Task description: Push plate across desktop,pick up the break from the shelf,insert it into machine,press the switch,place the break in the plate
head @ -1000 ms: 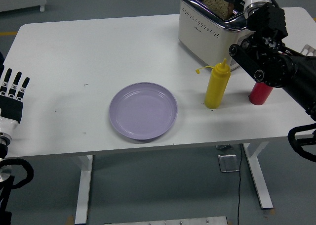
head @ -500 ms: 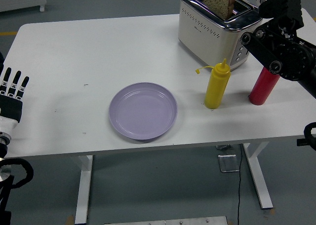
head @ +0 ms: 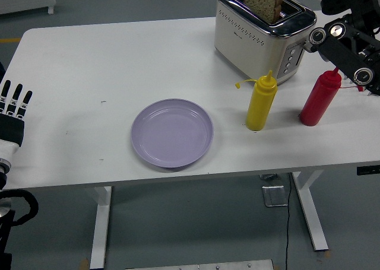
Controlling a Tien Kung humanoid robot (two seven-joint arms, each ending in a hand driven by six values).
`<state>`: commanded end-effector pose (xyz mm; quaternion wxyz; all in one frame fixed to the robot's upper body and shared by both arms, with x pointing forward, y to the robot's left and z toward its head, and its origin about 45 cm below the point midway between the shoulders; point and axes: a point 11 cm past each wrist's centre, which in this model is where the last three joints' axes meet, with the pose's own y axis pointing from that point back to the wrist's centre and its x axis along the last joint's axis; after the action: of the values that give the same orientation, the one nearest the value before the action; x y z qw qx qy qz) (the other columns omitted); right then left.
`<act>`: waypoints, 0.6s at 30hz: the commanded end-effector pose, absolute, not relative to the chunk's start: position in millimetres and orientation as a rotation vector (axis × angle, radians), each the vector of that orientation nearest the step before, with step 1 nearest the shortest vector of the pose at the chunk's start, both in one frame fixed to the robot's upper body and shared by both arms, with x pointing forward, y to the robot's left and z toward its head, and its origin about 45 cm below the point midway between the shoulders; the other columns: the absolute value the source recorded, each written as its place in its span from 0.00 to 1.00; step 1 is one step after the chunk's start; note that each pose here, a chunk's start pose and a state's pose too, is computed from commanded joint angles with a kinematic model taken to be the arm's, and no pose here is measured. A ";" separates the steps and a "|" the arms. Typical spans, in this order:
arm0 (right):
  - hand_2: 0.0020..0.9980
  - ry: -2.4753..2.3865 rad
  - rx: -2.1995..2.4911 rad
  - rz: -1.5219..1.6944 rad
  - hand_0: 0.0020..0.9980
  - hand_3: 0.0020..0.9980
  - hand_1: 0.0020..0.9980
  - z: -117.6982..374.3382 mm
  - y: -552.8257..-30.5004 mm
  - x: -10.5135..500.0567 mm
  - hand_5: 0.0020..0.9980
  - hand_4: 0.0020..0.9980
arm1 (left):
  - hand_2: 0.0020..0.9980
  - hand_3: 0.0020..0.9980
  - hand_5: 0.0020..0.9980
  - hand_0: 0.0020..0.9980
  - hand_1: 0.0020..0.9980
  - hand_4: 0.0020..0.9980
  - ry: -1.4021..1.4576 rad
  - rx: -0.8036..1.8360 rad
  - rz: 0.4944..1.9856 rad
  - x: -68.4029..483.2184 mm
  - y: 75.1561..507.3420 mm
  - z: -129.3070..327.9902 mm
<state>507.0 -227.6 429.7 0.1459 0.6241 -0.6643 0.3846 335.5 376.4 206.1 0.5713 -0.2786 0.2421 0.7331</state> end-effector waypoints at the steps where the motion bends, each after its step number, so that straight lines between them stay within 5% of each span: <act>1: 0.84 -1.911 1.826 1.094 0.84 0.81 0.82 430.9 -228.5 505.3 0.31 0.56 | 0.94 0.80 1.00 0.82 0.87 0.61 0.567 -0.655 1.720 335.5 377.0 206.6; 18: 0.77 -1.973 2.200 0.850 0.80 0.76 0.77 443.1 -260.0 476.1 0.32 0.50 | 0.94 0.80 1.00 0.82 0.87 0.61 0.558 -0.665 1.719 335.8 379.9 210.5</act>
<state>476.1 -260.0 443.1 0.0331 0.7151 -0.6412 0.2763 335.8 379.9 210.5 0.5711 -0.2834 0.2377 0.7329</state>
